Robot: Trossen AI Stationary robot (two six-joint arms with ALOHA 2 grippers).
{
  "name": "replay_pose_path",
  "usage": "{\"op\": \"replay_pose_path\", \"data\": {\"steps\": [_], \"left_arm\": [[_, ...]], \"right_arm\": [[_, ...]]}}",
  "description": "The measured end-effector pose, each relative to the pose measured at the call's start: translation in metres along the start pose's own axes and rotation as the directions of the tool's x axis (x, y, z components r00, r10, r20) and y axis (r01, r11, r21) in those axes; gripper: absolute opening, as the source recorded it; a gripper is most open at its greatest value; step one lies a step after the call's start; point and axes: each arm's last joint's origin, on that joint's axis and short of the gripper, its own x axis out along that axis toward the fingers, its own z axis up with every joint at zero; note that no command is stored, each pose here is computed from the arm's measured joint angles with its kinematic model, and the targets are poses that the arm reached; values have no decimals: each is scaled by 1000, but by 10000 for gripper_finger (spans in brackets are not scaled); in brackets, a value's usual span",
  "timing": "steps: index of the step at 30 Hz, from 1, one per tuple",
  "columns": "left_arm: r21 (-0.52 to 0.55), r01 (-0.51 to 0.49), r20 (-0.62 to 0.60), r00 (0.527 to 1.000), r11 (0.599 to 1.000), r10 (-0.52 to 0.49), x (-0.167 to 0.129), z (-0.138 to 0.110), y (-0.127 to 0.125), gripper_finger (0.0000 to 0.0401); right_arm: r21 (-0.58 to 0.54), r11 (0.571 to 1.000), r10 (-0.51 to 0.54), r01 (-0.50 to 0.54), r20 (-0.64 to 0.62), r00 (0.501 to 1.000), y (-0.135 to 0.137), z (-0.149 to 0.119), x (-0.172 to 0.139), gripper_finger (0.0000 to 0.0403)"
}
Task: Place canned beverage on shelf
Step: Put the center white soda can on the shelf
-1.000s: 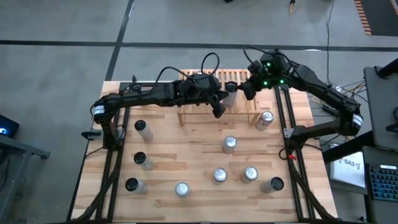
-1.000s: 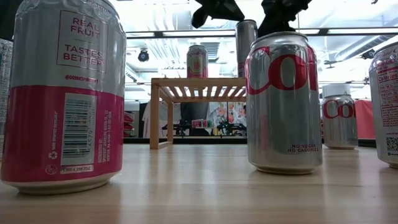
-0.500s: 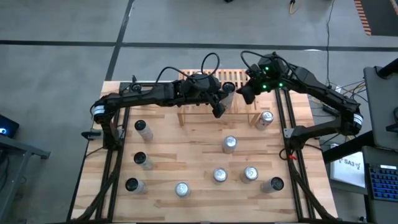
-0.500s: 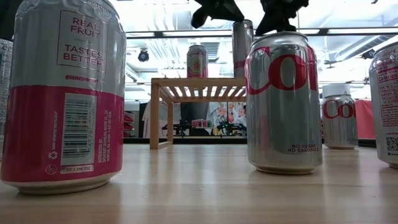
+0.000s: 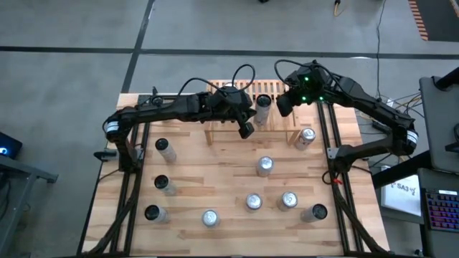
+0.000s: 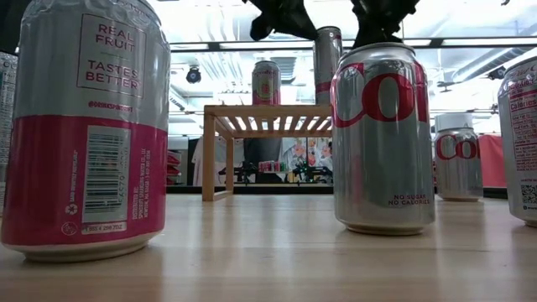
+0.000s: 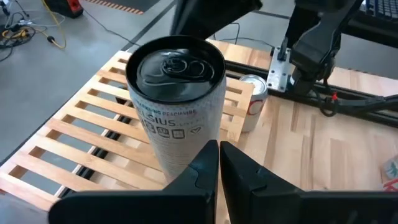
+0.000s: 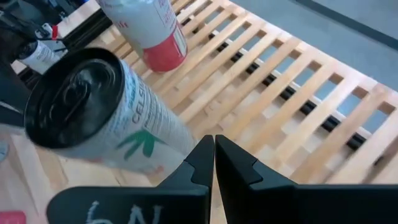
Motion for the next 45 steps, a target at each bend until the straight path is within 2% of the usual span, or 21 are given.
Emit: {"op": "replay_pose_path", "data": {"steps": [10,16,27,45], "left_arm": [[22,0,23,1000,1000,0,3,2,-1,0],[29,-71,49,996,997,70,3,4,2,0],[46,-75,46,996,996,73,3,3,2,0],[65,-78,41,996,995,75,3,3,2,0]], "right_arm": [[2,1000,25,-25,35,999,2,5,4,9],[-12,999,32,-32,44,999,3,6,5,9],[-50,996,81,-79,42,996,20,2,6,9],[-5,996,95,-95,29,995,27,-2,3,9]]}}
